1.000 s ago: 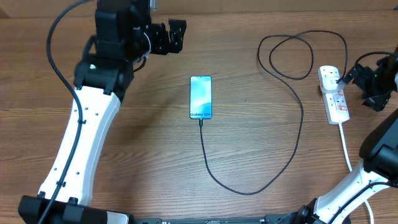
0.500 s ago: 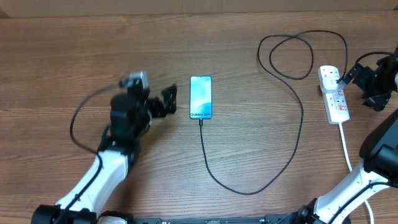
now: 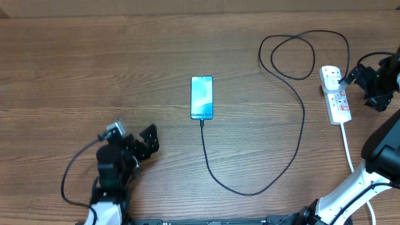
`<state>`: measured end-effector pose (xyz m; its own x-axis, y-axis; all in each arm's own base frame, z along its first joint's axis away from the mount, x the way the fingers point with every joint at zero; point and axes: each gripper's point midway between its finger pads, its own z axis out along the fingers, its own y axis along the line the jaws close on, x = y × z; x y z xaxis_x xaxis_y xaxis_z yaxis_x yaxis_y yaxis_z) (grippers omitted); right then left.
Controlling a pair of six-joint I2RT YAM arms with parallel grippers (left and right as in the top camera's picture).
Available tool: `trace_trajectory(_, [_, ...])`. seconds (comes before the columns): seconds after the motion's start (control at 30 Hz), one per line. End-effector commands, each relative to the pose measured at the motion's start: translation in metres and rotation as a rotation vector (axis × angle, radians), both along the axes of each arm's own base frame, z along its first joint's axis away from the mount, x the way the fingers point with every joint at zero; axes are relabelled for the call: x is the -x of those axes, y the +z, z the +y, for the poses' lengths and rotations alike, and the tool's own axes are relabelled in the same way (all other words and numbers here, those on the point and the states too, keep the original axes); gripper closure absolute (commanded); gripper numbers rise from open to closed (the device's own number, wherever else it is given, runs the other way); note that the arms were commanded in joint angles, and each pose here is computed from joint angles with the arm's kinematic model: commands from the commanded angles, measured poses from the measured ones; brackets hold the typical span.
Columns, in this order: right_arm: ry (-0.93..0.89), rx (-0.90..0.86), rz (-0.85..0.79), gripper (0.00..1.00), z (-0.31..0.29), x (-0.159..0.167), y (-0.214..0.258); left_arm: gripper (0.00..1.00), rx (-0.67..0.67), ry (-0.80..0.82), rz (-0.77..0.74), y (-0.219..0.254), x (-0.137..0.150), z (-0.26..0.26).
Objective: Plug charger to phone and switch on socket
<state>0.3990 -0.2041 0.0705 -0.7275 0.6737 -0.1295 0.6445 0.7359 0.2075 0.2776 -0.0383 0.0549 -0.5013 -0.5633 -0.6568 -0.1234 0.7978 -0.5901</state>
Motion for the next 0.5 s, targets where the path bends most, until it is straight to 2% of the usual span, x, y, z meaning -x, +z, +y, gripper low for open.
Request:
trace_trajectory(0.0, [-0.036,0.016,-0.071,0.0,-0.007,-0.019,0.007,0.0,-0.004,0.036,-0.011,-0.001,0.009,0.007])
trace_trajectory(0.33, [-0.036,0.016,-0.071,0.0,-0.007,-0.019,0.007,0.01,-0.028,0.094,-0.186,0.045,0.007,0.017])
trace_trajectory(0.47, [-0.036,0.016,-0.071,0.0,-0.007,-0.019,0.007,0.01,-0.034,0.111,-0.213,0.052,0.01,0.02])
